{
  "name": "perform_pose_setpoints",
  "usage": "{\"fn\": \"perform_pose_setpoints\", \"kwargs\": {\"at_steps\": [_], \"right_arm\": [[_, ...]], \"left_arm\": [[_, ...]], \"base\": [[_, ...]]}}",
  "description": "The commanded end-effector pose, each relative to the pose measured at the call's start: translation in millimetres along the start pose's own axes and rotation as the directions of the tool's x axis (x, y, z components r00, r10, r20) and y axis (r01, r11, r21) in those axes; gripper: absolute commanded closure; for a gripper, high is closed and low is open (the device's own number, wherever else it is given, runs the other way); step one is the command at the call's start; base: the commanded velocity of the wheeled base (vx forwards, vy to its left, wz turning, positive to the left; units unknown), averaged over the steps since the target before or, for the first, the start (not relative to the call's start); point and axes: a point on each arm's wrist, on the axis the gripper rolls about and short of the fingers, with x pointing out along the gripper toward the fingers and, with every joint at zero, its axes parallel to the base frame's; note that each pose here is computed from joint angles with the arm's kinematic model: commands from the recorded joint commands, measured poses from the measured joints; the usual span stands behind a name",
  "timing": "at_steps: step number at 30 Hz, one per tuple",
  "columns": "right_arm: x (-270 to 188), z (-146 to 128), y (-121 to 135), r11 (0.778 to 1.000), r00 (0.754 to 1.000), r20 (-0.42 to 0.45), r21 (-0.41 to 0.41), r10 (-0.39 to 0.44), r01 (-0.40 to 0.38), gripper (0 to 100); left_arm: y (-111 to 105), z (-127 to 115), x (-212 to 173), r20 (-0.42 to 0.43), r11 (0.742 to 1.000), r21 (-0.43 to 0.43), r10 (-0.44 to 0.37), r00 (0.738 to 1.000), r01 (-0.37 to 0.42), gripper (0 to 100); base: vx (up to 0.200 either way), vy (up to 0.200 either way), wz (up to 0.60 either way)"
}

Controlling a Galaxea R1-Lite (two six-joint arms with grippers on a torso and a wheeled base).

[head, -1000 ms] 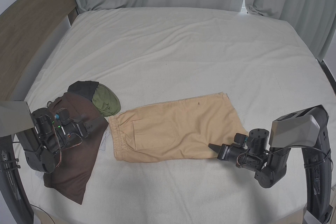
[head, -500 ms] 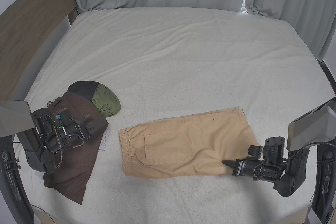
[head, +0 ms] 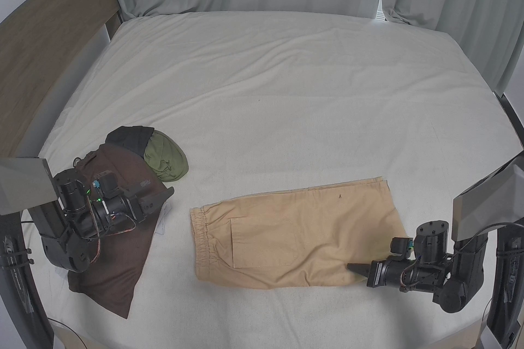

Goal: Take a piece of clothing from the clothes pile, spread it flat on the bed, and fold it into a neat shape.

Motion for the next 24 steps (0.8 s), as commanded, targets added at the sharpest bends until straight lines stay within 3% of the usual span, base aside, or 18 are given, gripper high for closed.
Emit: {"fn": "perform_pose_setpoints", "kwargs": {"at_steps": [1,5,10,17,24], "right_arm": [[-1.5,-9.5,7.4,1.000,0.999,-0.044,-0.012,0.014,-0.015,0],[-11.6,-22.8,9.6,1.000,0.994,-0.112,-0.010,0.006,-0.007,0],[-28.2,-38.9,21.0,0.998,0.976,-0.212,-0.029,0.053,-0.060,0],[-31.5,-38.7,42.0,0.986,0.969,-0.210,-0.075,0.128,-0.147,0],[-42.2,-35.6,71.4,0.945,0.941,-0.207,-0.133,0.267,-0.298,0]], "left_arm": [[-1.2,-2.6,-2.2,-0.010,1.000,-0.008,-0.003,1.000,0.003,0],[-2.2,-3.1,-2.6,-0.014,1.000,-0.008,-0.009,1.000,0.009,0],[-3.0,-3.8,-3.6,-0.018,1.000,-0.012,-0.014,1.000,0.014,0],[-3.7,-2.8,-4.1,-0.016,1.000,-0.010,-0.015,1.000,0.015,0],[-4.7,-4.5,-5.3,-0.025,1.000,-0.016,-0.027,0.999,0.027,0]], "base": [[0.000,0.000,0.00],[0.000,0.000,0.00],[0.000,0.000,0.00],[0.000,0.000,0.00],[0.000,0.000,0.00]]}}
